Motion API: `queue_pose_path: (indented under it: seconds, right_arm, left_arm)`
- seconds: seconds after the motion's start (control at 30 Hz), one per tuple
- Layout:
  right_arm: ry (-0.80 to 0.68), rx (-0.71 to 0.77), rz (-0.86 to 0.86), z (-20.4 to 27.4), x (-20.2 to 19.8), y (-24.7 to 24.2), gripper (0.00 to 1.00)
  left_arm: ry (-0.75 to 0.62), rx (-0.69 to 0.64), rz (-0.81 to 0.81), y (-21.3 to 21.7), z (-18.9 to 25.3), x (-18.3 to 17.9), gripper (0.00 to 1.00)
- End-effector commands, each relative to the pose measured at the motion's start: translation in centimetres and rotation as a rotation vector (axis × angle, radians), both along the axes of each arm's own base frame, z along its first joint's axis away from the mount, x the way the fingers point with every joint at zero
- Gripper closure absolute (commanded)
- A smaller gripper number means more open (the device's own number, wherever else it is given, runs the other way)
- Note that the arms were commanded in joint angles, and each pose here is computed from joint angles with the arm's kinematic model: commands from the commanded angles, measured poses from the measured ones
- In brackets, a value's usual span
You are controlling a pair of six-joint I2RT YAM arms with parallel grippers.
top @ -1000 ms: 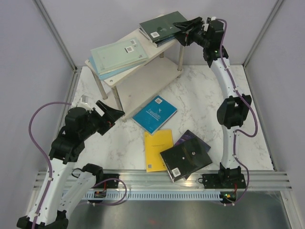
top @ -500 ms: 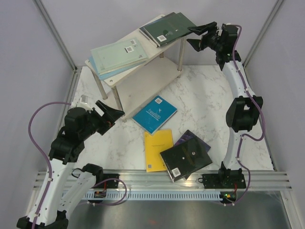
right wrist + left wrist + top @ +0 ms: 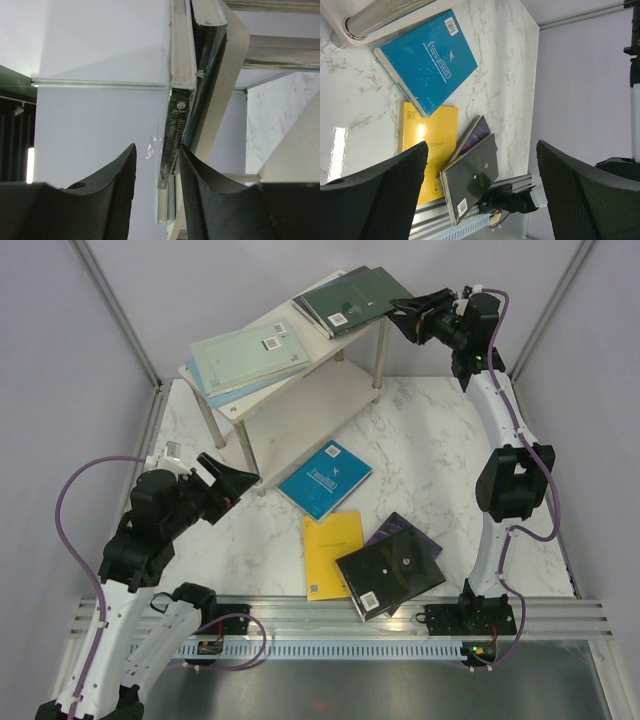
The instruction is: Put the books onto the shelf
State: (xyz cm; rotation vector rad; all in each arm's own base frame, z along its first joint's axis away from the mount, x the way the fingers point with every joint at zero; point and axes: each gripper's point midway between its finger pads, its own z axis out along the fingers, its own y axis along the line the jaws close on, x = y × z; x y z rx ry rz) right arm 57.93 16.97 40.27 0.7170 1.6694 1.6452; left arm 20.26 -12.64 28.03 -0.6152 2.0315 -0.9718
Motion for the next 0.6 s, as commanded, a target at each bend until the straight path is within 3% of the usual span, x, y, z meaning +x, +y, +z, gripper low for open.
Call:
queue_pose_path:
  seconds: [0.0, 0.17, 0.57]
  right_arm:
    - [-0.094, 0.031, 0.021, 3.2, -1.5, 0.7, 0.56]
    - [-0.084, 0.050, 0.017, 2.8, -1.0, 1.3, 0.67]
    - [-0.075, 0.084, 0.020, 2.2, 0.5, 3.2, 0.73]
  left_arm:
    - [-0.041, -0.001, -0.008, 0.0, 0.9, 0.1, 0.09]
    - [-0.043, 0.000, -0.012, -0.1, 1.0, 0.0, 0.09]
    - [-0.050, 0.021, -0.015, 0.1, 1.5, 0.1, 0.09]
